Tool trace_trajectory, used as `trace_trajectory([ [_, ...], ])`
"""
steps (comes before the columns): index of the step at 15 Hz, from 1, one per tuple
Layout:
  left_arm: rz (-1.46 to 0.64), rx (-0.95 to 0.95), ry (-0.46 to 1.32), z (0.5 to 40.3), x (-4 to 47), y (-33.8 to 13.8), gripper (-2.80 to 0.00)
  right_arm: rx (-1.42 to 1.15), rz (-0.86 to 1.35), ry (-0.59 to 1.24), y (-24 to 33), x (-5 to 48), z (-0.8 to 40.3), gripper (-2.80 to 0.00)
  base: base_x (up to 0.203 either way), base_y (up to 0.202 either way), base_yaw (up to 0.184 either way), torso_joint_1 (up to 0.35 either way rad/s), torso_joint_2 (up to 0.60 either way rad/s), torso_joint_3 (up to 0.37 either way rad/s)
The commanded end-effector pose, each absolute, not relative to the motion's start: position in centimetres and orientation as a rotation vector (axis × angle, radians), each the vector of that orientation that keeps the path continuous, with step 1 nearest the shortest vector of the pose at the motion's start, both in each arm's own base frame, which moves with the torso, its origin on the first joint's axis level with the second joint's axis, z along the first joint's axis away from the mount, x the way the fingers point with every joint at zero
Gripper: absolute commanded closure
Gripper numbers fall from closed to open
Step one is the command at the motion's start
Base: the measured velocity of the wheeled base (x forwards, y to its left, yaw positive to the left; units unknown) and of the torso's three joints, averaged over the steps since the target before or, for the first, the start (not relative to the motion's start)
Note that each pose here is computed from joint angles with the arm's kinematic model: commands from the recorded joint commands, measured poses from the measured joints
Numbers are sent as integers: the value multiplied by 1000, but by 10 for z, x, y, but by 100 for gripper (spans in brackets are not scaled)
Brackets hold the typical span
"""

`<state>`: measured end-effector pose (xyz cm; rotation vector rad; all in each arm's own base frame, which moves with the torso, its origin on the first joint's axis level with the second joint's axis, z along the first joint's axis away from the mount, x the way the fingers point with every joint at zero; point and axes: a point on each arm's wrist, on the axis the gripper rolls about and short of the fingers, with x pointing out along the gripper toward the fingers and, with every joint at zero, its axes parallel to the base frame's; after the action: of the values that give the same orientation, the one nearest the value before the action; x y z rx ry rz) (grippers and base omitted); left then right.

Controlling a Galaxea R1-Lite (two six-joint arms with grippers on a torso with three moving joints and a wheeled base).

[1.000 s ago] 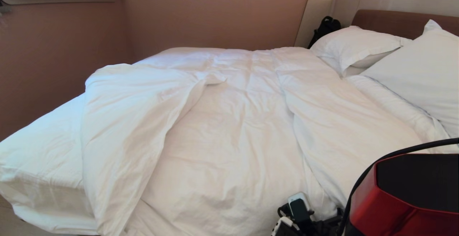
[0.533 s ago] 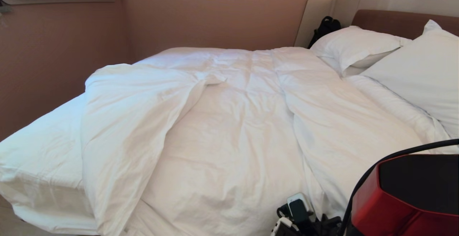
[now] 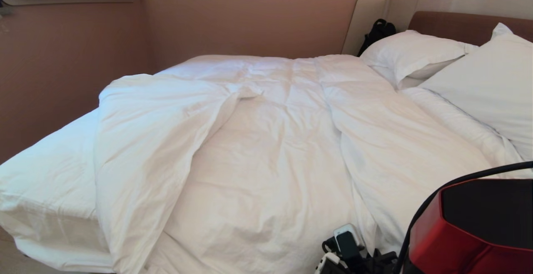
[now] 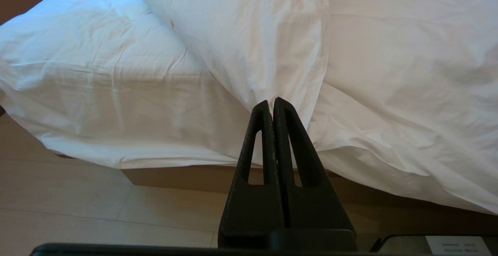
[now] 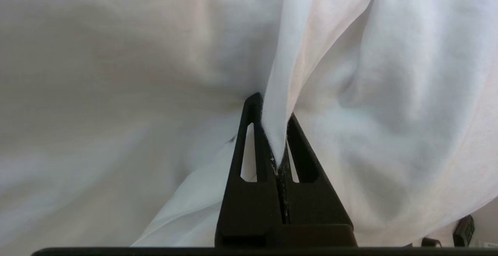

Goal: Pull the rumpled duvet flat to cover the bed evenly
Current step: Flatten the corners of the folded blanket

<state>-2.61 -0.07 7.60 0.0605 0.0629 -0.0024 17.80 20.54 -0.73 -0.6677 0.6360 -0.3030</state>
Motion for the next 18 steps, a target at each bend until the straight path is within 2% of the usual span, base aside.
trace_trajectory([
  [1, -2, 60, 63, 76, -26, -1, 0, -667, -250, 675, 206, 170, -8, 0, 0, 0, 0, 0, 0, 0],
  [7, -2, 60, 63, 76, -26, -1, 0, -744, -137, 689, 210, 140, -11, 0, 0, 0, 0, 0, 0, 0],
  [18, -2, 60, 64, 76, -26, -1, 0, -726, -122, 687, 214, 136, -13, 0, 0, 0, 0, 0, 0, 0],
])
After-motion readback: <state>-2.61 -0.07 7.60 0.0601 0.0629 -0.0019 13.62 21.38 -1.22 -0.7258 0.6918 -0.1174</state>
